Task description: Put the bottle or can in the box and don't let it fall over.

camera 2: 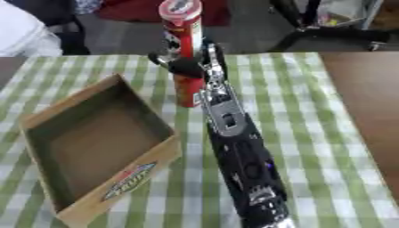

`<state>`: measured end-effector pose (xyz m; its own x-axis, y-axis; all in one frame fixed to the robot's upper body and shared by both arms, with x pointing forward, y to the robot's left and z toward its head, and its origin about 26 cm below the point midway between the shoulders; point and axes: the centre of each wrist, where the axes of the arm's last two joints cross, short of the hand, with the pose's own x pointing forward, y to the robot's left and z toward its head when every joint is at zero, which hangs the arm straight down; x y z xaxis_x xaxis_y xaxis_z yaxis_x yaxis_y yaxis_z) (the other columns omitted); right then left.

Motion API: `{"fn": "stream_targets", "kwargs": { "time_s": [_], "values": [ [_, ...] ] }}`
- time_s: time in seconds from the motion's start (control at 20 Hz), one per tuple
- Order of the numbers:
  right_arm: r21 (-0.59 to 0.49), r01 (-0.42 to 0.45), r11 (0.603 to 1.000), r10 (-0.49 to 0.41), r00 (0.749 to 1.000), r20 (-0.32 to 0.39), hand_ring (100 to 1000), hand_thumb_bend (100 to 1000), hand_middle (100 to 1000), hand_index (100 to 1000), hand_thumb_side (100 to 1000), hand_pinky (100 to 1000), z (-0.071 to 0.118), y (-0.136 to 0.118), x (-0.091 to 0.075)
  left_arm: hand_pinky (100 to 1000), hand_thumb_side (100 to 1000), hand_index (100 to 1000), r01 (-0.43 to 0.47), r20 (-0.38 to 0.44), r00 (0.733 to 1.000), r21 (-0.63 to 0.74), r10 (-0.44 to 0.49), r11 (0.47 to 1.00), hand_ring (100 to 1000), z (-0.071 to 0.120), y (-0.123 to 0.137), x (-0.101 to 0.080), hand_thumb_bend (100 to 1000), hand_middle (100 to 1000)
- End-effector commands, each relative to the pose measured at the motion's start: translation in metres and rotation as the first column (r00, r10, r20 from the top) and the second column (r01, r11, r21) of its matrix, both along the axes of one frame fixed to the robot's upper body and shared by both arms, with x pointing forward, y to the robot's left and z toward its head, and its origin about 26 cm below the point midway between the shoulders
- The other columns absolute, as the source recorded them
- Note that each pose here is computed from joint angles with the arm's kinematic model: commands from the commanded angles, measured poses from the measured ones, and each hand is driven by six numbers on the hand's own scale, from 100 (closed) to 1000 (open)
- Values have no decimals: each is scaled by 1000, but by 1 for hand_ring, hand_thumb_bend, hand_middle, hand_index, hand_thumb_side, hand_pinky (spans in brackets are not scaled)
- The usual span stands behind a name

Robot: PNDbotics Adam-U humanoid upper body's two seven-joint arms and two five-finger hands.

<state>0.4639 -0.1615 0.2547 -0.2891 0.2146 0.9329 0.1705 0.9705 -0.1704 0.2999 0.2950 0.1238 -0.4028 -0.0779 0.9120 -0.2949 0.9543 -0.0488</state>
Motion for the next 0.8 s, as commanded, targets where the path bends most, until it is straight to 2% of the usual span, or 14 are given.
{"fn": "stream_targets", "kwargs": {
  "time_s": [0.05,0.3,0.35,0.55,0.8],
  "values": [
    [-7,26,1000,-26,999,40,799,677,861,729,100,929,15,-1,-1,833,635,764,13,32,999,12,-13,1000,969,9,-1,-1,548,741],
    [6,38,999,-38,998,43,799,677,861,729,100,929,16,-2,0,833,635,764,15,32,999,13,-16,1000,969,9,-1,-1,548,741],
    [13,43,999,-44,998,41,695,626,756,656,100,932,16,-4,0,834,635,764,15,32,999,12,-16,1000,968,9,-1,-1,544,742],
    [34,57,998,-59,997,44,759,610,762,644,100,941,17,-6,1,834,634,764,17,33,999,10,-17,1000,970,9,0,-1,542,742],
    [48,60,997,-62,997,48,723,596,719,599,100,922,17,-6,2,834,634,763,22,32,999,3,-22,1000,970,8,0,-1,540,741]
  ]
}}
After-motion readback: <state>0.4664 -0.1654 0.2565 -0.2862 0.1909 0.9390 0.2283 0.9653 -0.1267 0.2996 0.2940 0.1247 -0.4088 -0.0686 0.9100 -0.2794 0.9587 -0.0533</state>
